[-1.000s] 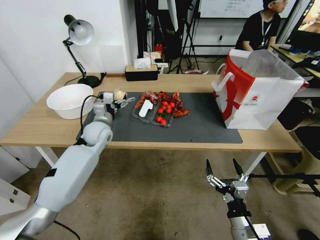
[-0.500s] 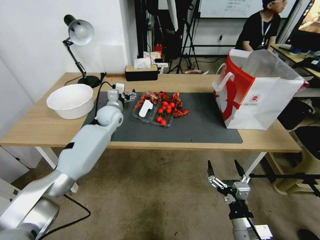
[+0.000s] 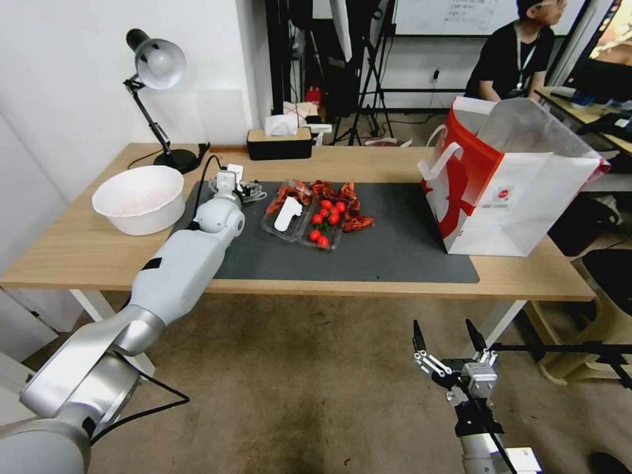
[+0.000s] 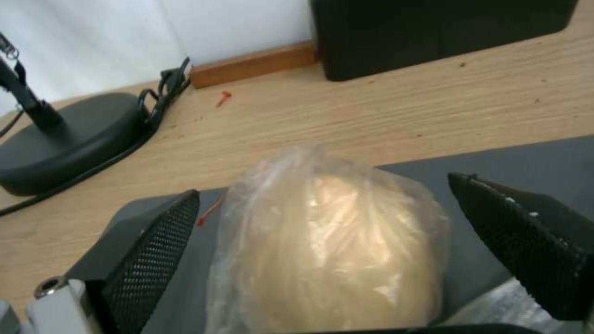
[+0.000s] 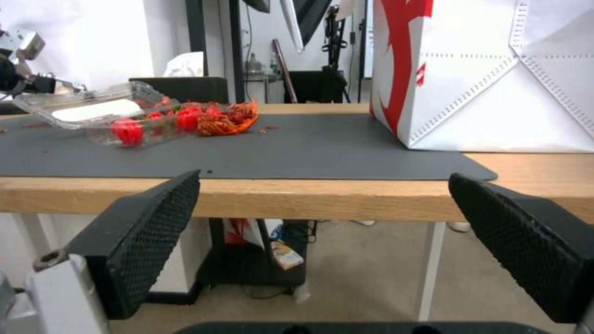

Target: Pick up the trash from the table and place it into the takeout bag.

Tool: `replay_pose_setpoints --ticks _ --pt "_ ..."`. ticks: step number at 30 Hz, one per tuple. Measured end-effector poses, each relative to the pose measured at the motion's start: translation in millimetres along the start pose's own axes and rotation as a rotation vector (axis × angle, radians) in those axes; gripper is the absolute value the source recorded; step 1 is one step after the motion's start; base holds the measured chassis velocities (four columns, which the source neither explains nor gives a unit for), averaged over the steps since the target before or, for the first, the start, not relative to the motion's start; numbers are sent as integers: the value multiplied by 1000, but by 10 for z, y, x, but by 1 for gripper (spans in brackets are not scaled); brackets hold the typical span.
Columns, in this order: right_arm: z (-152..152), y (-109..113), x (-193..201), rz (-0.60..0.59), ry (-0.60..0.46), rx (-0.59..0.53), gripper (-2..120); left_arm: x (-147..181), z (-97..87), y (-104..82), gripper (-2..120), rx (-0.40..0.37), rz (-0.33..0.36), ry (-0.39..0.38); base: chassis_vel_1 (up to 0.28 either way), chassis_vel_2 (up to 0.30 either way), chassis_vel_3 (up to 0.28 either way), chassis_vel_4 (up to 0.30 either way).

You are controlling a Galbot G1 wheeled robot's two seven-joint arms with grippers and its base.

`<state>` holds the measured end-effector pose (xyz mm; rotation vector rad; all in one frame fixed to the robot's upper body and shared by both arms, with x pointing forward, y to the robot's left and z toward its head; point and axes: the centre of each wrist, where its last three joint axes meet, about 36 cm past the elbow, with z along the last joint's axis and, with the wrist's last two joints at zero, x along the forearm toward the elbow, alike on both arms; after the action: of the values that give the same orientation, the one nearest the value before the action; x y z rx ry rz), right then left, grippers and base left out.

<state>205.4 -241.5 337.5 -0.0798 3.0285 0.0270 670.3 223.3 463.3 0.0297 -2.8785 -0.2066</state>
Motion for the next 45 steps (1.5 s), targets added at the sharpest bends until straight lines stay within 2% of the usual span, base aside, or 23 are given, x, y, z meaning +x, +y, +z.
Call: replay_pose_setpoints --ticks 5,10,15,29,32,33,34,35,37,38,42,45 --pt "20 -11 8 1 3 1 100 -128 53 85 100 -8 -35 45 0 0 0 0" --pt "-23 -48 -71 -8 1 -5 100 -188 35 203 100 17 -48 94 0 0 0 0" --pt "-26 -112 -78 1 8 -13 100 -217 14 297 100 77 -36 173 0 0 0 0" --pt "19 5 -3 -9 26 -20 100 -162 147 337 98 141 -12 198 0 0 0 0" --pt "20 4 9 -11 28 -16 100 -145 164 361 86 142 -14 197 0 0 0 0" --pt "20 4 9 -11 28 -16 100 -145 164 361 86 142 -14 197 0 0 0 0" --pt "20 6 12 -12 29 -16 100 -144 167 369 79 141 -16 196 0 0 0 0" --pt "20 7 13 -13 29 -15 100 -144 166 373 79 141 -17 195 0 0 0 0" --pt "9 16 18 -14 27 -15 100 -146 162 395 66 142 -22 188 0 0 0 0" --pt "9 16 18 -14 27 -15 100 -146 162 395 66 142 -22 188 0 0 0 0" --pt "-1 17 29 -14 26 -14 100 -142 134 421 48 145 -28 171 0 0 0 0" --pt "-2 15 30 -14 26 -13 100 -133 116 418 40 143 -26 159 0 0 0 0"
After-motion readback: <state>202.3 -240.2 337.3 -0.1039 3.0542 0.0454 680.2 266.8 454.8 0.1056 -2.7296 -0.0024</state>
